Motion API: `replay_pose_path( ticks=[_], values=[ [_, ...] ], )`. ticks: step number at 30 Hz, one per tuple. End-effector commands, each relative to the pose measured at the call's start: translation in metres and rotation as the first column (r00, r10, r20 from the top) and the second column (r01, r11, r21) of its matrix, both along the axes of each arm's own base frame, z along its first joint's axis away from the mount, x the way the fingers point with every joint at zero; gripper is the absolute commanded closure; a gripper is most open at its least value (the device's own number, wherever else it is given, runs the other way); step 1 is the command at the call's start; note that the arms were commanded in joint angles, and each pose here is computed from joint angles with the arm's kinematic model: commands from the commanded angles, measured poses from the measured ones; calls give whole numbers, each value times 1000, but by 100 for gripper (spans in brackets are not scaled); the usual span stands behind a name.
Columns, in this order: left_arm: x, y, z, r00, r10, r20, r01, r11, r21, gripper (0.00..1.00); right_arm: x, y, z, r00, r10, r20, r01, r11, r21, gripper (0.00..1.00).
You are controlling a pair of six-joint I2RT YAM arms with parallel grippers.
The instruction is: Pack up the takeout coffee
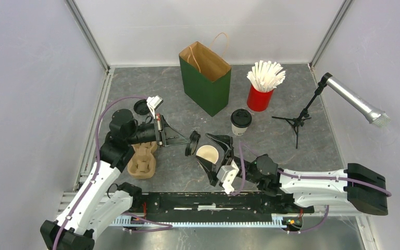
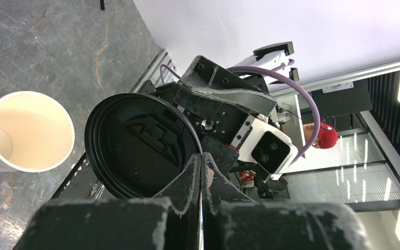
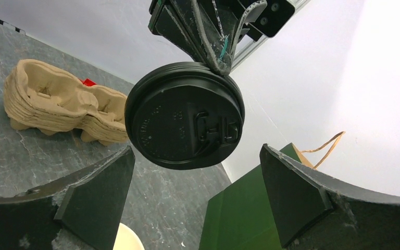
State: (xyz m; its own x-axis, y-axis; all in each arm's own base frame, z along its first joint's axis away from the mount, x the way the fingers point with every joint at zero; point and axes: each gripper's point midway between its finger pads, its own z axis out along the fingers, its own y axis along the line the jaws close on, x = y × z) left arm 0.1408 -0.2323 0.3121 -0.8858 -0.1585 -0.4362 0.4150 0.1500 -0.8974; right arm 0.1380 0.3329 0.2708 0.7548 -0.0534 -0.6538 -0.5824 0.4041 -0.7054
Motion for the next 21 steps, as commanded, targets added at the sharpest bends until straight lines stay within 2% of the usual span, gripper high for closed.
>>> replay_pose_path(
  ticks=[1, 8, 21],
  values=[
    [-10, -1, 7, 999, -33, -4, 33, 999, -28, 98, 0, 4, 30, 998, -1, 70, -3, 998, 60, 2],
    [-11, -2, 4, 999, -39, -12, 39, 999, -20, 98, -13, 19, 23, 991, 86, 101, -86, 996, -9, 2],
    [-18, 1, 4, 998, -56, 0, 56, 998, 8, 98, -10, 21, 22, 991, 77, 105, -77, 997, -9, 8]
  ],
)
